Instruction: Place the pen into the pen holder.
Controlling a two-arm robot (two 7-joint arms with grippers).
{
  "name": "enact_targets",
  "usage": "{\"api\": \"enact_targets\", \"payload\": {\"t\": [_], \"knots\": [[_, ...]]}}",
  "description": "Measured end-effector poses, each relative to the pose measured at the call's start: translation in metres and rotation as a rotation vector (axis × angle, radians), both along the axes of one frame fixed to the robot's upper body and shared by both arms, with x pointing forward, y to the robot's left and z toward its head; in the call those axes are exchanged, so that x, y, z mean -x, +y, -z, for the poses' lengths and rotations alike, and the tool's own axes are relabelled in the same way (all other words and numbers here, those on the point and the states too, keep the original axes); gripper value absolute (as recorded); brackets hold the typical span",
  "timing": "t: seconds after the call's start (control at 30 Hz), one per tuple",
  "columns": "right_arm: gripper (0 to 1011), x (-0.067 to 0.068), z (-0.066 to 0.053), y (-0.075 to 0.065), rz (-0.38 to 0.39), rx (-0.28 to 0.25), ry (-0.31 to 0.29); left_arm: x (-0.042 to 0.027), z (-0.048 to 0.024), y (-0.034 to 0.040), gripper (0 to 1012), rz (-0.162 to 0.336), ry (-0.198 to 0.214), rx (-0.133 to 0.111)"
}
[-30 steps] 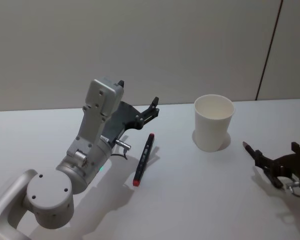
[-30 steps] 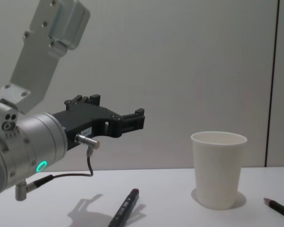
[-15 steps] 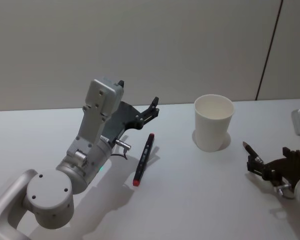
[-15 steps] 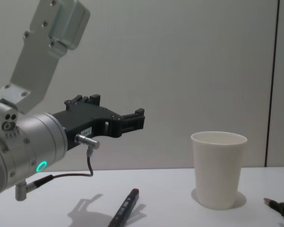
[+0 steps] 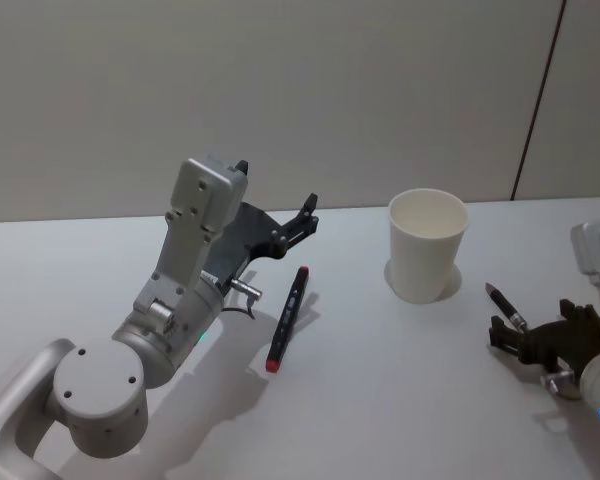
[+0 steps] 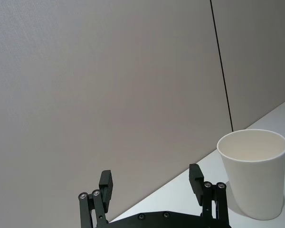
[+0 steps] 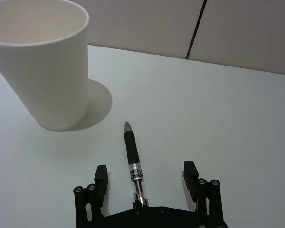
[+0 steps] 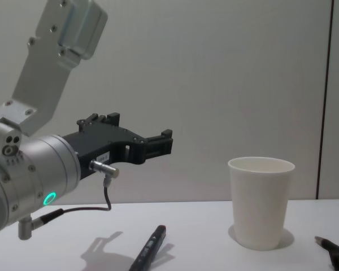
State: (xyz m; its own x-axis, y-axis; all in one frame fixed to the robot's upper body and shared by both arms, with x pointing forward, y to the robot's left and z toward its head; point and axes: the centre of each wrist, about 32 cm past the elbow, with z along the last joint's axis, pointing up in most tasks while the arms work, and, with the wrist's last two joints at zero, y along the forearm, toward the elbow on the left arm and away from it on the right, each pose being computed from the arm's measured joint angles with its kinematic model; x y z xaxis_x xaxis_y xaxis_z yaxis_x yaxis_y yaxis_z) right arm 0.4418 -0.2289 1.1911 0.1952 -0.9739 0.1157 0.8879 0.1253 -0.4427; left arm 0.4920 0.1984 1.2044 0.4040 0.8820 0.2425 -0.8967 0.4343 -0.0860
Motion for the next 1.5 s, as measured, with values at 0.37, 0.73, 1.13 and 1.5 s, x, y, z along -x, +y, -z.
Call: {"api": "enact_targets", "payload": {"t": [0.37, 0.73, 1.13, 1.5], "knots": [[1001, -0.0020, 0.0035, 0.0021, 0.007, 0.000, 0.015, 0.0000, 0.0000, 0.0000, 1001, 0.000, 0.000, 0.000], [999, -0.0031, 0.0052, 0.0035, 0.012, -0.005, 0.026, 0.0000, 0.0000, 0.0000, 1001, 0.000, 0.000, 0.000], [815, -0.0035, 0.0056, 0.0043, 0.011, -0.007, 0.031, 0.0000, 0.0000, 0.0000, 1001, 0.000, 0.000, 0.000], [741, -0.0038, 0.0060, 0.0043, 0.012, -0.007, 0.033, 0.0000, 0.0000, 0.0000, 1001, 0.000, 0.000, 0.000]]}}
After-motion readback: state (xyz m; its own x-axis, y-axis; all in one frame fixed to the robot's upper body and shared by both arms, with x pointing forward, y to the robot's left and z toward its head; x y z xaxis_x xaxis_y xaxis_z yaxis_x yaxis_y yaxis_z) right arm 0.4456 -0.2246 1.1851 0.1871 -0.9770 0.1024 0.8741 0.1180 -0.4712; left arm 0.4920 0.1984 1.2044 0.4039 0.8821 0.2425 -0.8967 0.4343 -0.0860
